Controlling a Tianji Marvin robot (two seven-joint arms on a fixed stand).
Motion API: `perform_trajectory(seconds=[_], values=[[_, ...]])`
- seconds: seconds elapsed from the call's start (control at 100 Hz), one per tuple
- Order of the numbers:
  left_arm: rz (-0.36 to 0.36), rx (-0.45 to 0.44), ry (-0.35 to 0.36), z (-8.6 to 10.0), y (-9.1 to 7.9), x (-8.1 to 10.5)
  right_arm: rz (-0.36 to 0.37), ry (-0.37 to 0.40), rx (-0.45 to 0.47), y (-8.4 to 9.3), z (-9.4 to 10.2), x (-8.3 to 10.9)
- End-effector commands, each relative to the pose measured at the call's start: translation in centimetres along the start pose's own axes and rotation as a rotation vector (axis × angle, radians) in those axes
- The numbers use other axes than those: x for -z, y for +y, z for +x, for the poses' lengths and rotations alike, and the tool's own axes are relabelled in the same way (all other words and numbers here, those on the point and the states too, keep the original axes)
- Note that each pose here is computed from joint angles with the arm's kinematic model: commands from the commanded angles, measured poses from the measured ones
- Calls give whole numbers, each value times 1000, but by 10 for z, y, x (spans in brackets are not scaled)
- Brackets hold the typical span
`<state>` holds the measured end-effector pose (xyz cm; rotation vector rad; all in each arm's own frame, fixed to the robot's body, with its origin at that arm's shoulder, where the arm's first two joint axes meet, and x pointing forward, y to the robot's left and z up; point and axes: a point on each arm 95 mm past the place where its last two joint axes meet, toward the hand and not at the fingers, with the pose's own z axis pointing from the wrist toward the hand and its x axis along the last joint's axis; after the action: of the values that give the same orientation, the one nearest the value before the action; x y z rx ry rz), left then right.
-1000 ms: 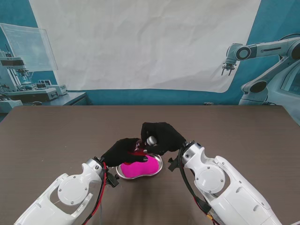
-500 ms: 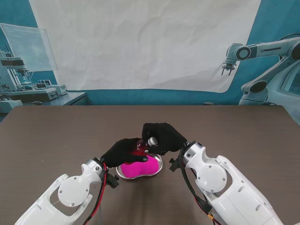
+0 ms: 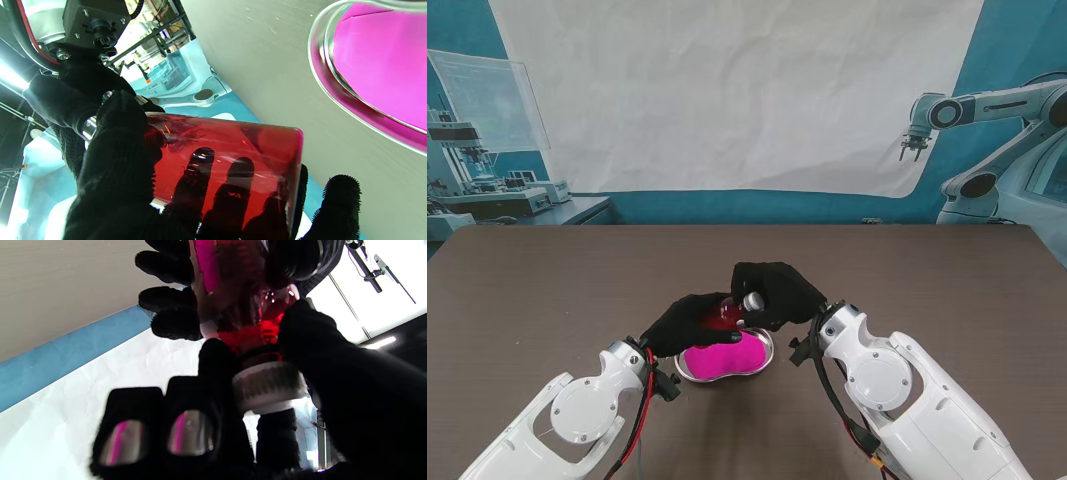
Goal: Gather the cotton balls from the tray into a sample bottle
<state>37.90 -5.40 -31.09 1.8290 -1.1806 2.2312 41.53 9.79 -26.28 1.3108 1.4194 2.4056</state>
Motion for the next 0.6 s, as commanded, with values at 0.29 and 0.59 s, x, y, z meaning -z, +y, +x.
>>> perform_trajectory(seconds=[0.29, 0.59], values=[[25, -1, 1, 5, -6, -1, 37, -8, 0, -10, -2, 4], [27, -4, -1, 4, -7, 1, 43, -13, 6, -9, -4, 4]])
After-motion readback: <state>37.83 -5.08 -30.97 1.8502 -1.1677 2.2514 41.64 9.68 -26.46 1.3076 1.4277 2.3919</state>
